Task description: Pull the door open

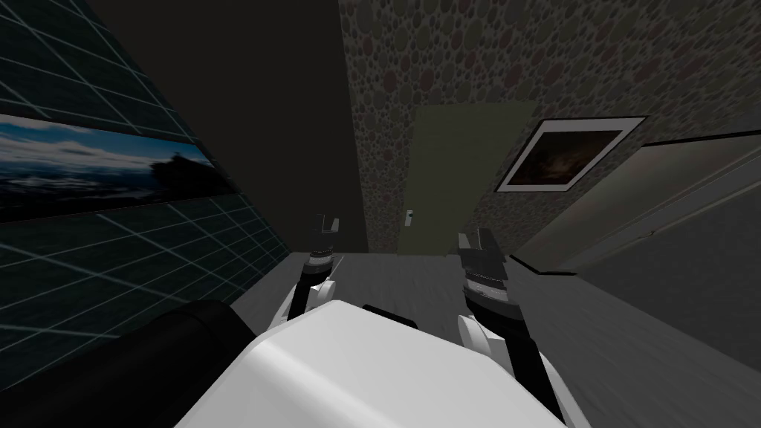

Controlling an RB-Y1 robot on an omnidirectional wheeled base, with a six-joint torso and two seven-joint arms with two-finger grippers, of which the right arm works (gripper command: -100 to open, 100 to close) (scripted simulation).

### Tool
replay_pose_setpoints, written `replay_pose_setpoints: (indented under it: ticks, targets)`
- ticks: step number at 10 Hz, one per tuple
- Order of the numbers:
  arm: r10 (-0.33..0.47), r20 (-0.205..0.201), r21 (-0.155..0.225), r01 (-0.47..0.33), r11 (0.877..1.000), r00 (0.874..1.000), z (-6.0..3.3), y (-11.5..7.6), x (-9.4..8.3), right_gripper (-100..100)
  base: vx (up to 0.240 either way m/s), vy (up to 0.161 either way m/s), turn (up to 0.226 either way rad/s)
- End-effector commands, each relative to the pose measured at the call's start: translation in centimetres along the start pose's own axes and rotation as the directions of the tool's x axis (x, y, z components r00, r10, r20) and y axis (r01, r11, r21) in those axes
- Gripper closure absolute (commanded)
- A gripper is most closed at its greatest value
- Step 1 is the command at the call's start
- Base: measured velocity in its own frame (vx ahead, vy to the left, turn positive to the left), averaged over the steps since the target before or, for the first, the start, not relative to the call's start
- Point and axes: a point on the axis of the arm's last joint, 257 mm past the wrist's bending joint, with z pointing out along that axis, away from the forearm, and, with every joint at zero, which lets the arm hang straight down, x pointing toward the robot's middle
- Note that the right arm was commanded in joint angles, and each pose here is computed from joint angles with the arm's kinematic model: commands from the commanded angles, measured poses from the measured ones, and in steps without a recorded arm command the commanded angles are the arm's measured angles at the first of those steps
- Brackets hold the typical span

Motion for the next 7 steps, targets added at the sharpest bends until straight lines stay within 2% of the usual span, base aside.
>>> replay_pose_setpoints:
  ticks: [1,5,7]
  targets:
    - [-0.039,-0.015,0.016,0.039,0.999,0.999,-0.1,-1.1,0.3,-100,0.058,0.009,0.005]
    - [-0.148,-0.061,0.058,0.152,0.987,0.987,-0.49,-4.3,1.1,-100,0.119,0.011,0.005]
    - [-0.212,-0.091,0.079,0.219,0.973,0.973,-0.77,-6.2,1.5,-100,0.125,-0.006,0.004]
